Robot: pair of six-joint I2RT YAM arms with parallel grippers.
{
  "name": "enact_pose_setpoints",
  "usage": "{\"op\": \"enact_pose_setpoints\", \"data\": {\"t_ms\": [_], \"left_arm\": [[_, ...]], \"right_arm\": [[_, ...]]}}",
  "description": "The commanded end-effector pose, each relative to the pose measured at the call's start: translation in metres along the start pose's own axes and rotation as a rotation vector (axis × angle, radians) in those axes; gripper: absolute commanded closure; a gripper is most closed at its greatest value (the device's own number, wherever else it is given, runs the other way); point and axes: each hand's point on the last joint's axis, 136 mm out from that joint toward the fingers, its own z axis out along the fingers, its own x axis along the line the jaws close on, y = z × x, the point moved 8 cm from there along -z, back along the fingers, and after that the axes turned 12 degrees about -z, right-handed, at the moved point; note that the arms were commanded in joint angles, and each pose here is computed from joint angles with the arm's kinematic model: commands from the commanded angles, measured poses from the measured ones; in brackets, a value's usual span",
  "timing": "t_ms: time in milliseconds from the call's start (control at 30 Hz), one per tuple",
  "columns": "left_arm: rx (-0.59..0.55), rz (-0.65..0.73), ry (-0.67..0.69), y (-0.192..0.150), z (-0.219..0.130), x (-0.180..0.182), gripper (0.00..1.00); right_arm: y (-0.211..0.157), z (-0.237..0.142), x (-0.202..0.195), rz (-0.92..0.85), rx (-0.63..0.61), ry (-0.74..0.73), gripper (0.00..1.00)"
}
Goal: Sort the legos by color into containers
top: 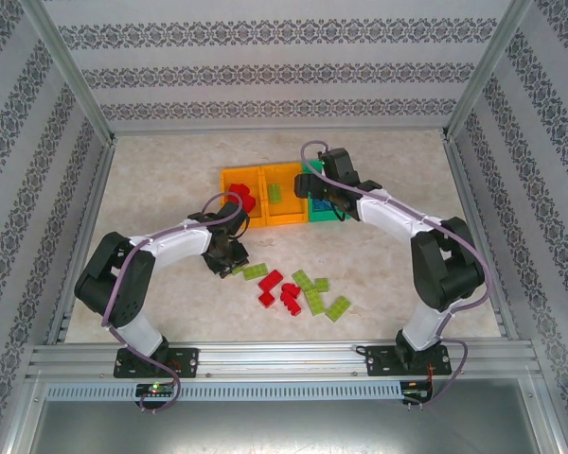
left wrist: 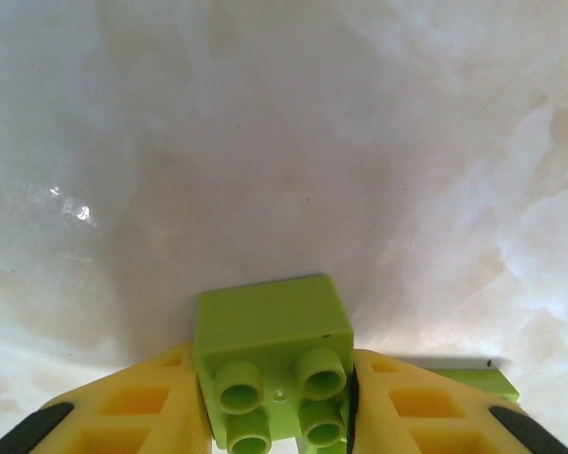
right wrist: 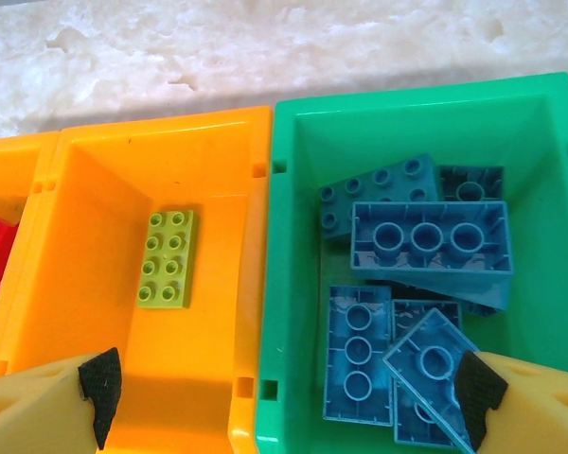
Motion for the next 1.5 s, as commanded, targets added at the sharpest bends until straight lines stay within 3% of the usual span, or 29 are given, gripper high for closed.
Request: {"op": "enact_pose_setpoints", "data": {"t_ms": [0,200,433,633,967,1333,1467], "left_arm": [[-0.060,0.070,0.034,0.002,-0.009,0.002,0.67],[-0.175,0.179,-0.049,0.011,-0.046,-0.021,0.67],[-0.296,0.413,-0.210,0.024,-0.098,-0.088,0.69],[-0.385,0.588,-0.295,0.037,-0.117,-0.144,0.69],[-0.367,0.730,-0.331,0.058,-0.091,-0.213,0.68],[-0.285,0.704,-0.296,0.072,-0.047,-0.230,0.66],[-0.285,0.692,-0.271,0.074,-0.043,-0.228,0.60]], "right_arm": [[-0.002,-0.013,-0.006,0.010,-0.021,-0.022,0.06],[-0.023,-0.030,-0.016,0.005,0.004,-0.065,0.06],[-0.059,-0.056,-0.024,0.036,0.045,-0.078,0.06],[-0.090,-0.076,-0.032,0.076,0.069,-0.109,0.06],[-0.122,-0.089,-0.030,0.069,0.169,-0.053,0.08],[-0.158,-0.114,-0.026,0.124,0.287,0.011,0.10],[-0.170,-0.117,-0.020,0.123,0.368,0.041,0.10]]}}
